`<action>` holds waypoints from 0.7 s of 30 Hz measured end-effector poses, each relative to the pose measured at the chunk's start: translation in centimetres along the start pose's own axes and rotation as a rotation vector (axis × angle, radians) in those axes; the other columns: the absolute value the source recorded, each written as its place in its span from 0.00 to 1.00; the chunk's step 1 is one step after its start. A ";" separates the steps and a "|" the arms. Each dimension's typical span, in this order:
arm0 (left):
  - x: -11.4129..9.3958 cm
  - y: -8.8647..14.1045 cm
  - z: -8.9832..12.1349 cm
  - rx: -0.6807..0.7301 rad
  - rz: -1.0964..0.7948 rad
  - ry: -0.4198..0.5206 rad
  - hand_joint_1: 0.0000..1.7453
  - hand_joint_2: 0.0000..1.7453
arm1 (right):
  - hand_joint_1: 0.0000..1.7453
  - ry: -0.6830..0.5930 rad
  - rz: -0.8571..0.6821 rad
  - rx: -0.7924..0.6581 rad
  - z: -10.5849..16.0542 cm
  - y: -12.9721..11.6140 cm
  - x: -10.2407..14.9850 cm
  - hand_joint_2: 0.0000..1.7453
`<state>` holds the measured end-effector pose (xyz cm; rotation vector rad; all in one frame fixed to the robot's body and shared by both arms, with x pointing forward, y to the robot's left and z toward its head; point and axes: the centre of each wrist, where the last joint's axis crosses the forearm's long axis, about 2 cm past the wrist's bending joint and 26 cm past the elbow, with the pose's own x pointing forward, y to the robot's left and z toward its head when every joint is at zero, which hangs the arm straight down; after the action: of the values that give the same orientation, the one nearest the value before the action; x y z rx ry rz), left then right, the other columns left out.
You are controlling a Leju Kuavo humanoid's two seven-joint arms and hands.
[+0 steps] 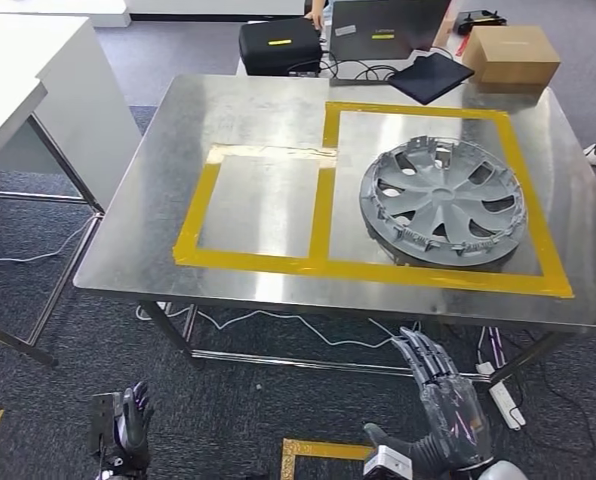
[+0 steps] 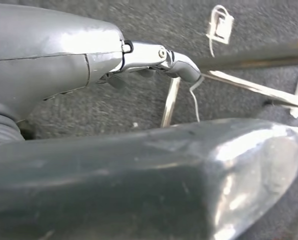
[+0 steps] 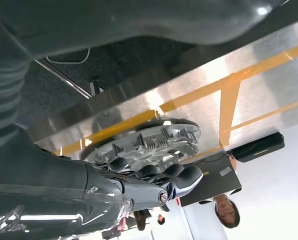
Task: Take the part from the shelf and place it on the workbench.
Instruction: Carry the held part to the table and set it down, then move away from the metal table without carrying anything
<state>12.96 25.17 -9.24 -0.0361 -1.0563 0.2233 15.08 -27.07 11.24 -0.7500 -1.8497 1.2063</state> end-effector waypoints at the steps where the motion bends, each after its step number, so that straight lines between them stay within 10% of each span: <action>1: 0.0 0.0 0.0 0.003 0.000 0.000 0.00 0.00 | 0.00 0.002 -0.006 -0.005 0.2 0.1 0.2 0.00; 21: 0.1 0.2 -0.1 0.029 0.001 -0.004 0.00 0.00 | 0.00 0.092 -0.043 -0.094 2.7 1.3 2.7 0.00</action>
<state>13.00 25.40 -9.24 -0.0103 -1.0569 0.2394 11.46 -25.65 10.19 -0.7998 -1.8475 1.0466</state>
